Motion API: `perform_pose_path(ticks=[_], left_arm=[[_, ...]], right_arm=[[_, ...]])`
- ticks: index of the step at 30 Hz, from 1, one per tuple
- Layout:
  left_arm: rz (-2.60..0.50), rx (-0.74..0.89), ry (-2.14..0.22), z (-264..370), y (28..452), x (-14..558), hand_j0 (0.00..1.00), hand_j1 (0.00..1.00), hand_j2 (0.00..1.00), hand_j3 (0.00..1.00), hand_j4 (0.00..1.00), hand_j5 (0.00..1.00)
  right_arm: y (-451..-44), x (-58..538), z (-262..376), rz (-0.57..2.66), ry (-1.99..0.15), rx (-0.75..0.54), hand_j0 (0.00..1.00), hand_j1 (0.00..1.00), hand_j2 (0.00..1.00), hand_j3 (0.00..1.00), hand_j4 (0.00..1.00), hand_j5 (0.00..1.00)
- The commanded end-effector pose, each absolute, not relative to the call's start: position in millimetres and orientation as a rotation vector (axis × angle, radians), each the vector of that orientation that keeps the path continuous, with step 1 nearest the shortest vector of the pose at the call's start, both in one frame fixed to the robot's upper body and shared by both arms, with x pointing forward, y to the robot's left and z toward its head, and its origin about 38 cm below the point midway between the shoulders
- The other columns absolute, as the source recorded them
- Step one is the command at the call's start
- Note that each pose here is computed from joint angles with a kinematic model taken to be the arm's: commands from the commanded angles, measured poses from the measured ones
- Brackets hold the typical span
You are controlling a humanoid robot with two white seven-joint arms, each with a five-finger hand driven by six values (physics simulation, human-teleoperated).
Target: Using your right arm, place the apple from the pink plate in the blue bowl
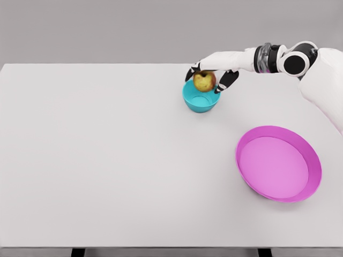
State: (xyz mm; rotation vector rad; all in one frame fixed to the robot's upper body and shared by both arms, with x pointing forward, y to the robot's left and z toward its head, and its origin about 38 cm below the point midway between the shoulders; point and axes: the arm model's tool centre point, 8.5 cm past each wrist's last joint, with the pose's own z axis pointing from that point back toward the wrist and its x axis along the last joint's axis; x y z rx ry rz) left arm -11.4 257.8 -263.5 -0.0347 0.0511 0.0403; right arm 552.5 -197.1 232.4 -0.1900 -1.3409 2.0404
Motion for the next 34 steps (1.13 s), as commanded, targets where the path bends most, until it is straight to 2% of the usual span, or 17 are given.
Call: perform_pose_path(ticks=[1,5,9,12,18,23,34], left_arm=[[0.040,-0.035,0.051,-263.5,257.9,-11.5,1.00,1.00,1.00,1.00,1.00,1.00],[0.040,-0.035,0.051,-263.5,257.9,-11.5,1.00,1.00,1.00,1.00,1.00,1.00],[0.040,-0.035,0.051,-263.5,257.9,-11.5,1.00,1.00,1.00,1.00,1.00,1.00],[0.040,-0.035,0.051,-263.5,257.9,-11.5,1.00,1.00,1.00,1.00,1.00,1.00],[0.040,-0.035,0.051,-263.5,257.9,-11.5,1.00,1.00,1.00,1.00,1.00,1.00],[0.040,-0.035,0.051,-263.5,257.9,-11.5,1.00,1.00,1.00,1.00,1.00,1.00],[0.035,-0.038,0.032,-263.7,257.4,-1.3,1.00,1.00,1.00,1.00,1.00,1.00]], right_arm=[[-197.6,552.7,233.5,2.037,-1.344,-0.192,0.94,0.94,0.94,0.94,0.94,0.94],[-203.0,551.4,236.5,2.033,-1.351,-0.201,1.00,1.00,1.00,1.00,1.00,1.00],[-206.2,538.6,263.4,2.071,-1.434,-0.228,1.00,1.00,1.00,1.00,1.00,1.00],[-237.7,500.8,293.5,2.075,-1.539,-0.190,1.00,1.00,1.00,1.00,1.00,1.00],[-294.1,432.4,300.6,2.130,-1.490,-0.171,1.00,1.00,1.00,1.00,1.00,1.00],[-318.5,426.2,300.7,2.038,-1.510,-0.176,1.00,1.00,1.00,1.00,1.00,1.00],[-334.0,412.5,289.7,1.996,-1.501,-0.166,1.00,1.00,1.00,1.00,1.00,1.00]])
